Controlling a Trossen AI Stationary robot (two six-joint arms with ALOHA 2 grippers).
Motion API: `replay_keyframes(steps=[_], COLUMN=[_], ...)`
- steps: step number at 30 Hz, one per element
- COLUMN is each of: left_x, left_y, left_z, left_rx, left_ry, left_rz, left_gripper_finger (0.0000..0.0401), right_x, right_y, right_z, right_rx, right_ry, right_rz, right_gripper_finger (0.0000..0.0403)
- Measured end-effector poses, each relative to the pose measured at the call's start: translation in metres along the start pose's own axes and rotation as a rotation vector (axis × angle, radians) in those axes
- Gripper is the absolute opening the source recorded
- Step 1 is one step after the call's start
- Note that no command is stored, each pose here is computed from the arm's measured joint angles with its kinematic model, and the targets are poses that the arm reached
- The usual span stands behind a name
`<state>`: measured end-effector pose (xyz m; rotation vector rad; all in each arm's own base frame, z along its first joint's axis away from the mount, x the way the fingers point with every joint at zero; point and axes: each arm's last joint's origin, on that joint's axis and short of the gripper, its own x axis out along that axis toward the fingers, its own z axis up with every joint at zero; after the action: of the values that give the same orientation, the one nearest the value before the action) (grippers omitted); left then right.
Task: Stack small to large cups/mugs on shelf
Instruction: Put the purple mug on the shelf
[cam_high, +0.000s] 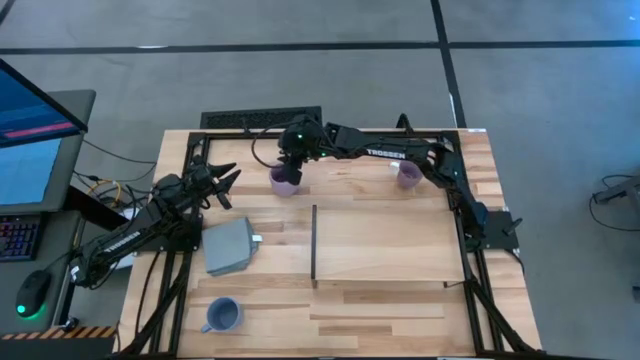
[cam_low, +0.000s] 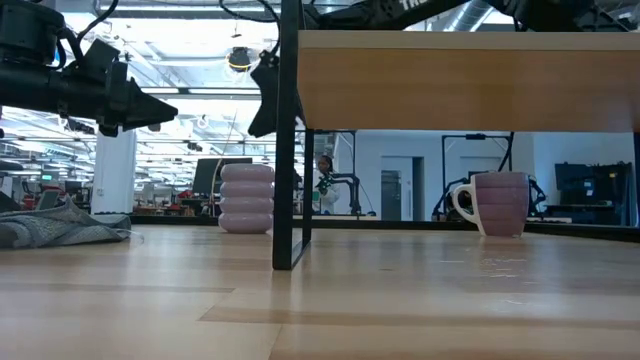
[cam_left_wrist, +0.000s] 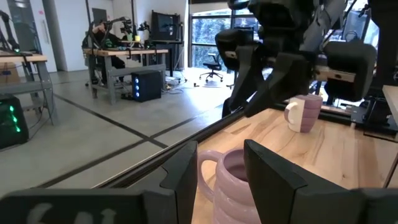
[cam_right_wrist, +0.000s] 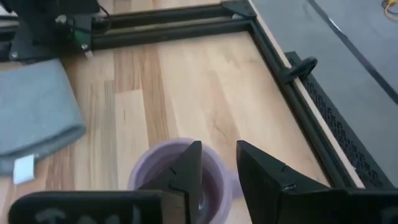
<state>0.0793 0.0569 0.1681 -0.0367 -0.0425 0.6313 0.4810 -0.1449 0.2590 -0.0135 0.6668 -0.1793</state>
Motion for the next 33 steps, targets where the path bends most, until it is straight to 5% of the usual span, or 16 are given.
replay_keyframes(steps=[12, 25, 33], left_x=[0.0, 0.0, 0.0], left_y=[0.0, 0.0, 0.0], left_z=[0.0, 0.0, 0.0], left_rx=[-0.003, -0.003, -0.003], left_ry=[0.0, 0.0, 0.0], left_rz=[0.0, 0.0, 0.0], left_gripper_finger=[0.0121, 0.0121, 0.0121], right_x=[-0.002, -0.002, -0.002], right_y=[0.001, 0.002, 0.002], right_z=[-0.007, -0.01, -0.008], right_rx=[0.005, 0.014, 0.022], right_ry=[0.084, 0.114, 0.089], right_rz=[0.012, 0.016, 0.013], right_gripper_finger=[0.013, 0.023, 0.0239])
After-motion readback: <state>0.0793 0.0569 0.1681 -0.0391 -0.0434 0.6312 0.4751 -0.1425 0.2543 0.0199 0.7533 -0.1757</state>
